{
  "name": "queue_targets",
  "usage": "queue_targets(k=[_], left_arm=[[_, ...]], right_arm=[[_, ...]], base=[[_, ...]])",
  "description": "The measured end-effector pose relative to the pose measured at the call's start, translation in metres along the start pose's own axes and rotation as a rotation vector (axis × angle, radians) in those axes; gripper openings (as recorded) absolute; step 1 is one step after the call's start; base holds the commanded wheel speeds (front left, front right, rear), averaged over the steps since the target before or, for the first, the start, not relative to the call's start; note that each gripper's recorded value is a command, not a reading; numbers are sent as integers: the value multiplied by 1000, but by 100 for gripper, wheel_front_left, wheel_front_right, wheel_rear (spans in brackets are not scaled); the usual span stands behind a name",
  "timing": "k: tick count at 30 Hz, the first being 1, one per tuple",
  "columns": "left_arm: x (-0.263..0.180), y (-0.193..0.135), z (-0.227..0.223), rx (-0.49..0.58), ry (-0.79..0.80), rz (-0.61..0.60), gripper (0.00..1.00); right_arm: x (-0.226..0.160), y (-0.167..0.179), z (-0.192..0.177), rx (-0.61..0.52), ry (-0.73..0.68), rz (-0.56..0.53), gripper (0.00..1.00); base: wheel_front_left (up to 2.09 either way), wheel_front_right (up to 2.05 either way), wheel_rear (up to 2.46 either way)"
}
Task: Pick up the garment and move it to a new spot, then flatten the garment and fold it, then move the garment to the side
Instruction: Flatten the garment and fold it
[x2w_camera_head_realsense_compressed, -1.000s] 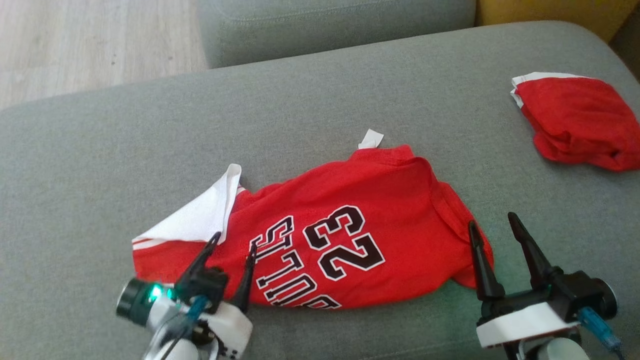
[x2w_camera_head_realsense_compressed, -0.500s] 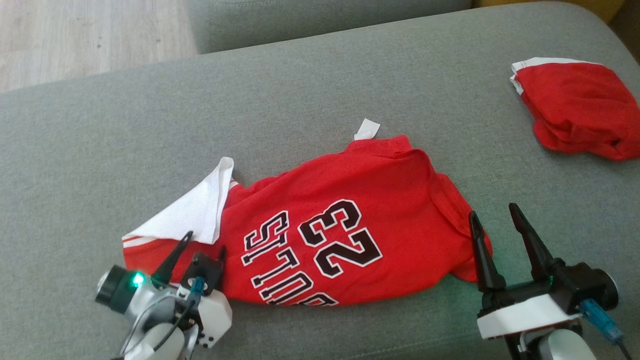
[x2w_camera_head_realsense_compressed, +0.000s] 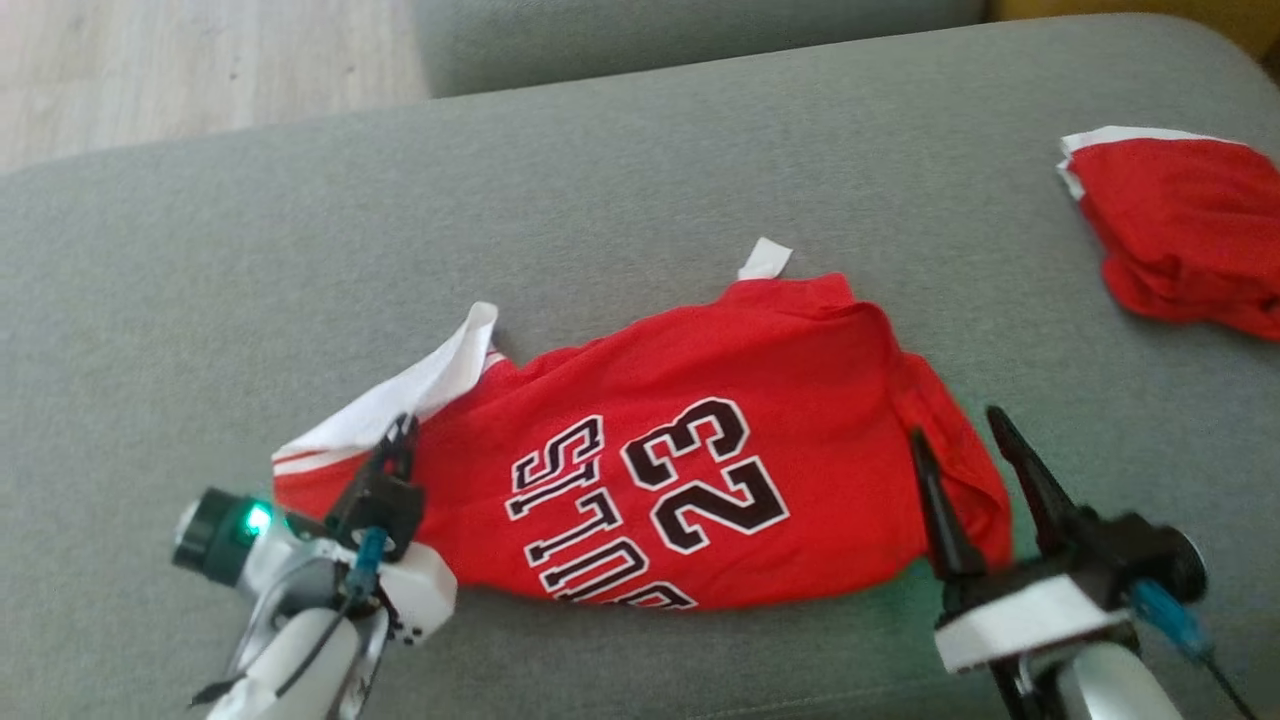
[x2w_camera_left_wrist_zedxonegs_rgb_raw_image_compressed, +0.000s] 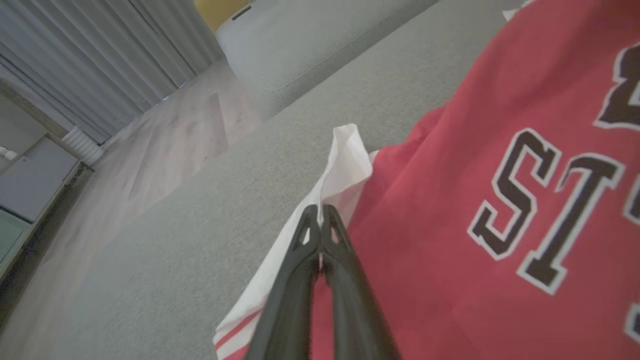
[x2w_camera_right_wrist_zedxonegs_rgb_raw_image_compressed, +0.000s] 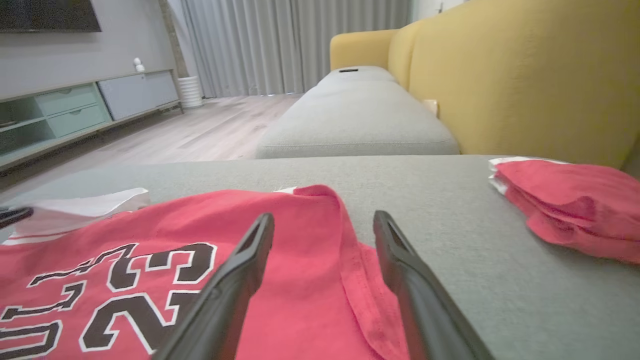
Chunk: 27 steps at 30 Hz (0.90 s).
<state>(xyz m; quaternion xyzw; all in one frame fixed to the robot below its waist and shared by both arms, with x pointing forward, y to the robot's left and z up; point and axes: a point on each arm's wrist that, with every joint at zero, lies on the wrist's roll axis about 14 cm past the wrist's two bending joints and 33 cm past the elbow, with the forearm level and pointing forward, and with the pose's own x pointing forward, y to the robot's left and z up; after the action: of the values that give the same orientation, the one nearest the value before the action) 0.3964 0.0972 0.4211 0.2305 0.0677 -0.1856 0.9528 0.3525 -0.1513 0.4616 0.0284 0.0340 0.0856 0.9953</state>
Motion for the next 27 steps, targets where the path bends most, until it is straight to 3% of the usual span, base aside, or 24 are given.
queue_targets(k=[5,11,15,19,20,21,22,27], left_arm=[[-4,23,9,-15,-43,67,0],[-10,35,20,-39,-77,105,0],[-14,39,17,-51,-62,120,0],[-16,40,12,-64,-48,124,0],[-16,41,10,-72,-42,126,0],[-16,41,9,-77,-38,126,0],[-16,41,8,-82,-35,126,0],[-16,41,11,-89,-45,128,0]], right_arm=[[37,10,-8,2,36,76,100],[96,11,-13,-136,149,185,100],[115,9,-36,-229,303,233,100],[105,7,-80,-244,521,258,100],[102,7,-88,-238,557,262,76],[100,8,-92,-231,570,268,41],[101,8,-92,-222,573,271,0],[100,4,-85,-221,529,280,0]], base=[[0,0,0],[0,0,0],[0,0,0],[0,0,0],[0,0,0],[0,0,0],[0,0,0],[0,0,0]])
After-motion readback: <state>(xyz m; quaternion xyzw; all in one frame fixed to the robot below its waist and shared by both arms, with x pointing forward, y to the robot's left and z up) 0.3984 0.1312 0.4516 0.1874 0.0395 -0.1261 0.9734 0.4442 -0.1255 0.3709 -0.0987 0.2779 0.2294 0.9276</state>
